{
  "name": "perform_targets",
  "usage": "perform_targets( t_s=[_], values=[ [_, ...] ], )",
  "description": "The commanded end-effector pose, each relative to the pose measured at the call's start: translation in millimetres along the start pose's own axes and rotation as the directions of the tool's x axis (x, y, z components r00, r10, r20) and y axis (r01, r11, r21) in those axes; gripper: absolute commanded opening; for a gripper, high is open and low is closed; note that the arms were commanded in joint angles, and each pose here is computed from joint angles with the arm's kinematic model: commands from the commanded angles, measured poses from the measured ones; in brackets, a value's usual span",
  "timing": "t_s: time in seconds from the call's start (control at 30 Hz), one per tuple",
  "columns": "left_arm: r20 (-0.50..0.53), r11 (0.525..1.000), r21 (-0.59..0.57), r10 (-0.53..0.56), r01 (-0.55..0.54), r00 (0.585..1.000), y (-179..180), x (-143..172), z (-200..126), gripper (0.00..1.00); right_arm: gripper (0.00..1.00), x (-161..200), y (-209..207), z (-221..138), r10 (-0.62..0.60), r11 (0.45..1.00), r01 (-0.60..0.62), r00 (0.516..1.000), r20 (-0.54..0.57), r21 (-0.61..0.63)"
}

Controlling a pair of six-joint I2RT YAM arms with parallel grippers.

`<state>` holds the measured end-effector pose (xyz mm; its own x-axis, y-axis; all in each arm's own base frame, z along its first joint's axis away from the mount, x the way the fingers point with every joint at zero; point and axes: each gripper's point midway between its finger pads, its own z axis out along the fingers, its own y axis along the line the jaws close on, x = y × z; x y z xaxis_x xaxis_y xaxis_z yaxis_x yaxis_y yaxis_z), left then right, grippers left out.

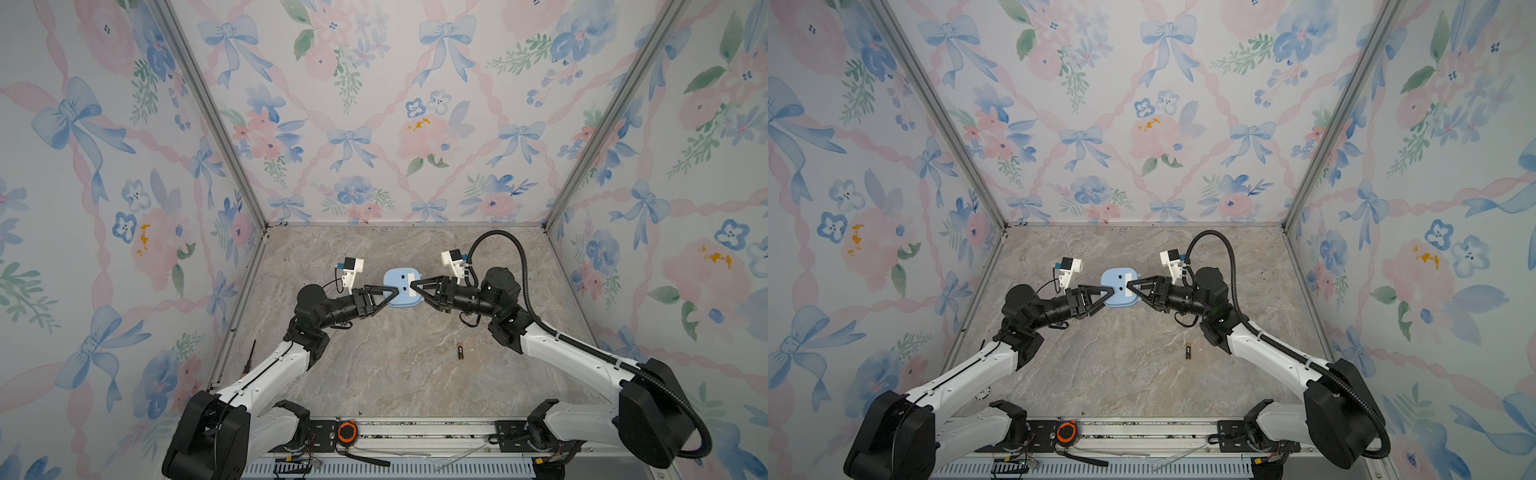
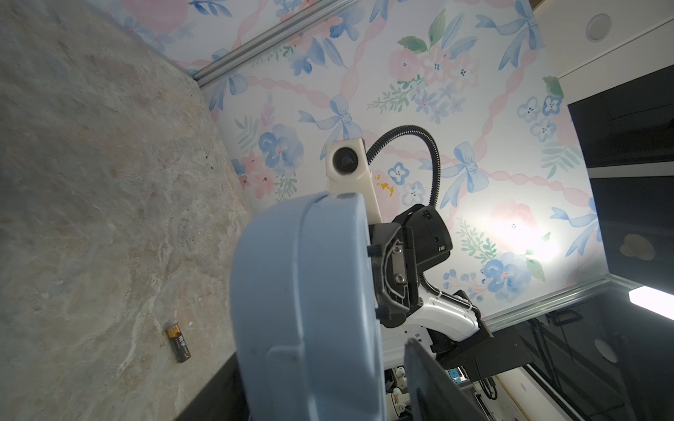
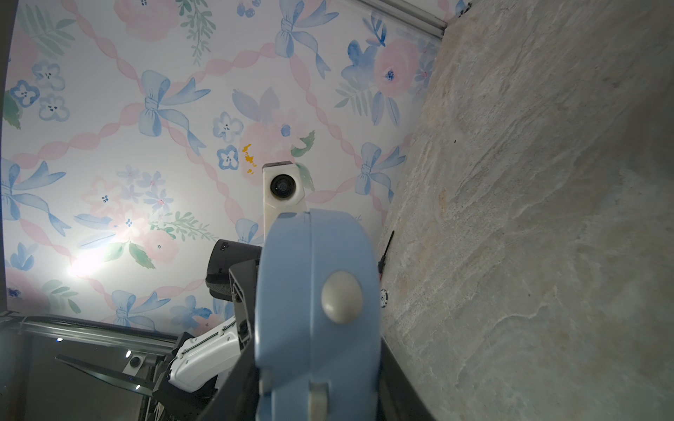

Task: Insert the battery into the alarm
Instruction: Adjust the alarm at the center of the board.

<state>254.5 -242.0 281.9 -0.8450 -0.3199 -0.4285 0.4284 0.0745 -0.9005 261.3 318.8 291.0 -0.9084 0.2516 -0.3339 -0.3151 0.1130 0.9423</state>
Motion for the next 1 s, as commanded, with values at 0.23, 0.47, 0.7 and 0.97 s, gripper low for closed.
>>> perform_targets(
  t_s=[0.23,0.47,0.7,0.97],
  values=[
    [-0.015,0.997,0.067,0.051,-0.049,0.999,-17,-2,5,0.52,0.26,5,14,6,-0.032,0.998,0.031,0.999,-0.023,-0.049],
    [0.001,0.997,0.061,0.040,-0.040,0.999,-15,-3,6,0.48,0.26,5,5,9,-0.005,0.999,0.004,1.000,-0.025,-0.035],
    [0.031,0.999,0.037,0.026,-0.027,0.999,-9,-8,5,0.29,0.33,0,-1,5,0.009,1.000,-0.009,1.000,-0.003,-0.006],
    [0.062,0.989,-0.148,-0.018,0.027,0.998,44,-7,1,0.19,0.78,-24,-67,-77,-0.097,0.817,0.011,0.988,0.118,0.576]
  ],
)
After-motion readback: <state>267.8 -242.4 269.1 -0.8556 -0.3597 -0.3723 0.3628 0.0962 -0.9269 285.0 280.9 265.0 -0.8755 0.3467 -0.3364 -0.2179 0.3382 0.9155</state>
